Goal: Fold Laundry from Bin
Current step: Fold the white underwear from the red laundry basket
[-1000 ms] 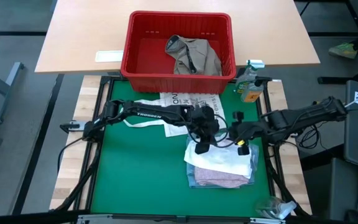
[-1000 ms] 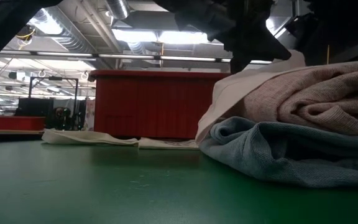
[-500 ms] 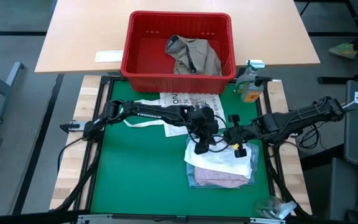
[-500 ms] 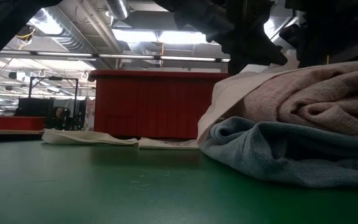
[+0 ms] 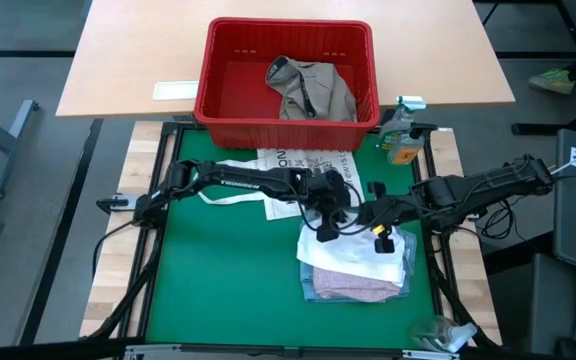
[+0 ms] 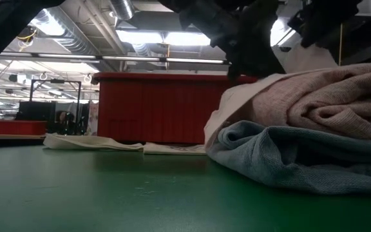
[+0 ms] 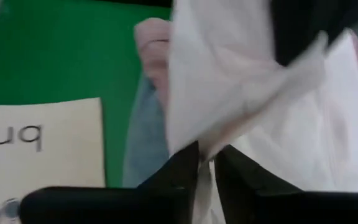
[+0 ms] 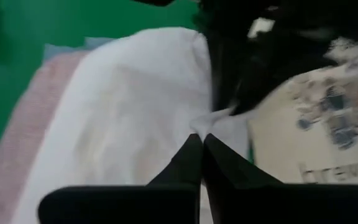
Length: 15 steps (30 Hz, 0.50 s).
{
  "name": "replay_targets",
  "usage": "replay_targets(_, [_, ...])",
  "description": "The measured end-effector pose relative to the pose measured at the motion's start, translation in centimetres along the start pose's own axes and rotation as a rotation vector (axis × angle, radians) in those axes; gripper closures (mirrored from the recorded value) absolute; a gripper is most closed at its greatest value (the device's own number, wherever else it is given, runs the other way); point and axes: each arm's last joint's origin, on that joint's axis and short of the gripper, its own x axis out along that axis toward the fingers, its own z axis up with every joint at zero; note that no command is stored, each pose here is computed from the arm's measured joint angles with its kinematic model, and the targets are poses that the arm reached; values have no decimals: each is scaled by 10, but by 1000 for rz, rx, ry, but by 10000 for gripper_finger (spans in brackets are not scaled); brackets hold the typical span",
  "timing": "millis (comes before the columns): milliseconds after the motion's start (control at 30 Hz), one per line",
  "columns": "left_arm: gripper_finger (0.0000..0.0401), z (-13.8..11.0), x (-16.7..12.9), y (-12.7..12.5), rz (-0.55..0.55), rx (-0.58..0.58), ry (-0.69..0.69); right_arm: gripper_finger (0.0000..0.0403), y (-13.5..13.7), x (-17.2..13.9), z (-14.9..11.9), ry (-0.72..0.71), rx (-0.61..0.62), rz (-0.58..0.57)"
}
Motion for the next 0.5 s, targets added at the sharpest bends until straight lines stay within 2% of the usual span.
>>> replay_targets(267, [328,12,-13,10,14,-17,-1,396,7,16,9,13,161,113])
replay_targets(500, [327,10,-33,13,45,36,167,398,14,33,13,69,223,230])
